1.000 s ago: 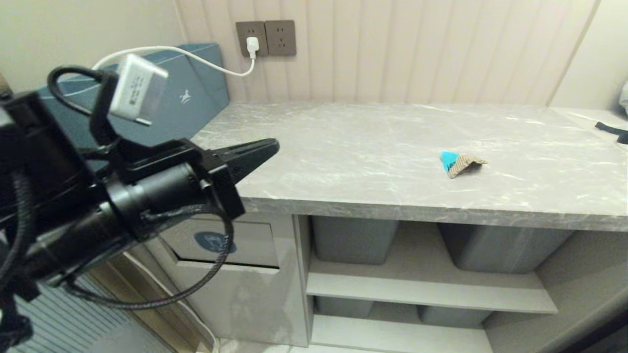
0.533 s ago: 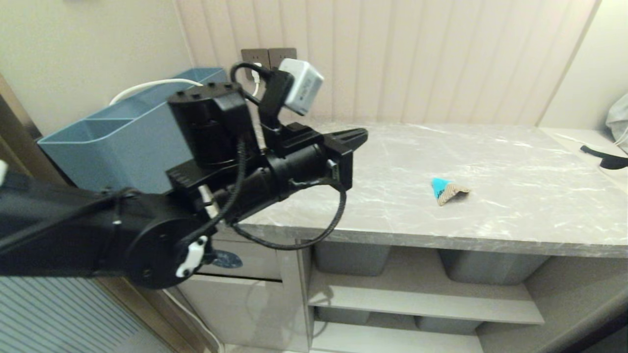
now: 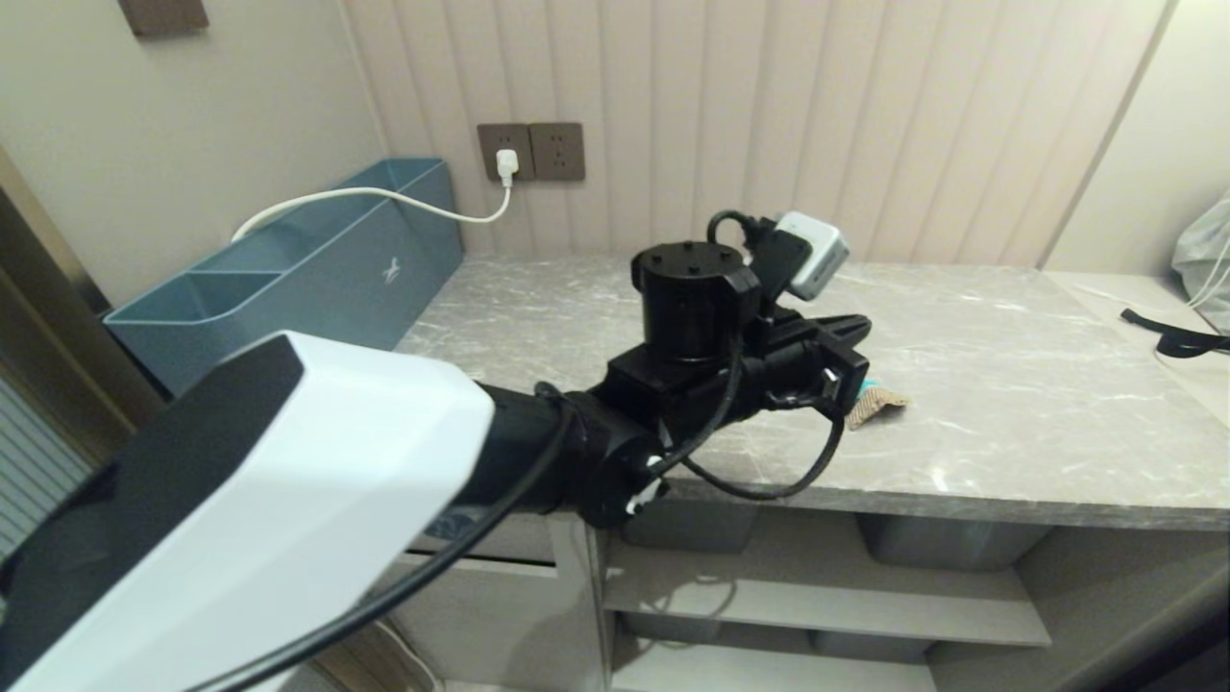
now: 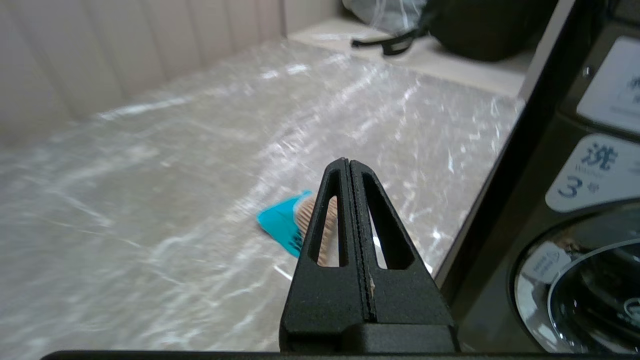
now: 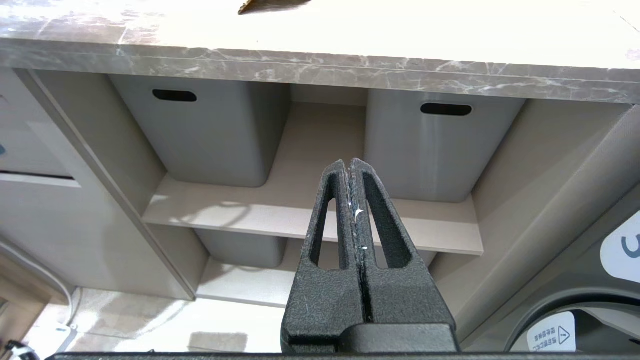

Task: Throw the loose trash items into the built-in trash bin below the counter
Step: Pick up the garbage

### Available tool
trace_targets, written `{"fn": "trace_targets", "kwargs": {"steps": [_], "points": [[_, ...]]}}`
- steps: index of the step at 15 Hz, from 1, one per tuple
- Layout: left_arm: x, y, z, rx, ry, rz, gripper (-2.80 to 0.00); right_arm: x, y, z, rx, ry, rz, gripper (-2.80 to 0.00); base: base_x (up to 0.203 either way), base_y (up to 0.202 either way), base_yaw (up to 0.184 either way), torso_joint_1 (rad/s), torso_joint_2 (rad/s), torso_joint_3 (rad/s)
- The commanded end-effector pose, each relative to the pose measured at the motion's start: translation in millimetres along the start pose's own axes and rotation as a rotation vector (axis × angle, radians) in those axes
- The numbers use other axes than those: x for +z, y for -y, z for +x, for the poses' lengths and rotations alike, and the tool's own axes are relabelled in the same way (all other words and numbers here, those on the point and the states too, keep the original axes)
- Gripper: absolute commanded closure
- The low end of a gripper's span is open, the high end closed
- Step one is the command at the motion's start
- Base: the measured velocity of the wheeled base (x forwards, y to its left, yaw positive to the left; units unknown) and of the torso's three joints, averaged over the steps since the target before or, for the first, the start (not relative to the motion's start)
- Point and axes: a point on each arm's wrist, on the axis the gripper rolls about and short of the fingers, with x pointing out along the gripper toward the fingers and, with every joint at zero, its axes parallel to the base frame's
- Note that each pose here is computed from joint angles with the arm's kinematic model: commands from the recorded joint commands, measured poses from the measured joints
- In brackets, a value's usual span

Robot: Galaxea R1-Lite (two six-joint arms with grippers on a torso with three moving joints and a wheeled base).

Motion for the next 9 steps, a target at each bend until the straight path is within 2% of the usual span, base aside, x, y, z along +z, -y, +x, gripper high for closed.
{"fn": "trace_targets", "kwargs": {"steps": [1, 3, 6, 8, 9], "points": [[-37.9, 5.6, 18.0, -0.018, -0.050, -0.011, 0.00, 0.0, 0.0, -0.1, 0.000, 0.001, 0.001, 0.00, 0.000, 0.000, 0.000, 0.000, 0.00, 0.000], [-49.5, 5.3, 27.3, -0.018, -0.057, -0.010, 0.00, 0.0, 0.0, -0.1, 0.000, 0.001, 0.001, 0.00, 0.000, 0.000, 0.000, 0.000, 0.00, 0.000], [-42.8, 2.3, 34.0, 0.013, -0.029, 0.001, 0.00, 0.0, 0.0, -0.1, 0.000, 0.001, 0.001, 0.00, 0.000, 0.000, 0.000, 0.000, 0.00, 0.000], [-23.0, -8.8, 27.5, 0.092, -0.006, 0.007, 0.00, 0.0, 0.0, -0.1, 0.002, 0.001, -0.001, 0.00, 0.000, 0.000, 0.000, 0.000, 0.00, 0.000], [-4.2, -21.6, 18.5, 0.150, 0.017, 0.004, 0.00, 0.0, 0.0, -0.1, 0.004, 0.001, -0.015, 0.00, 0.000, 0.000, 0.000, 0.000, 0.00, 0.000]]}}
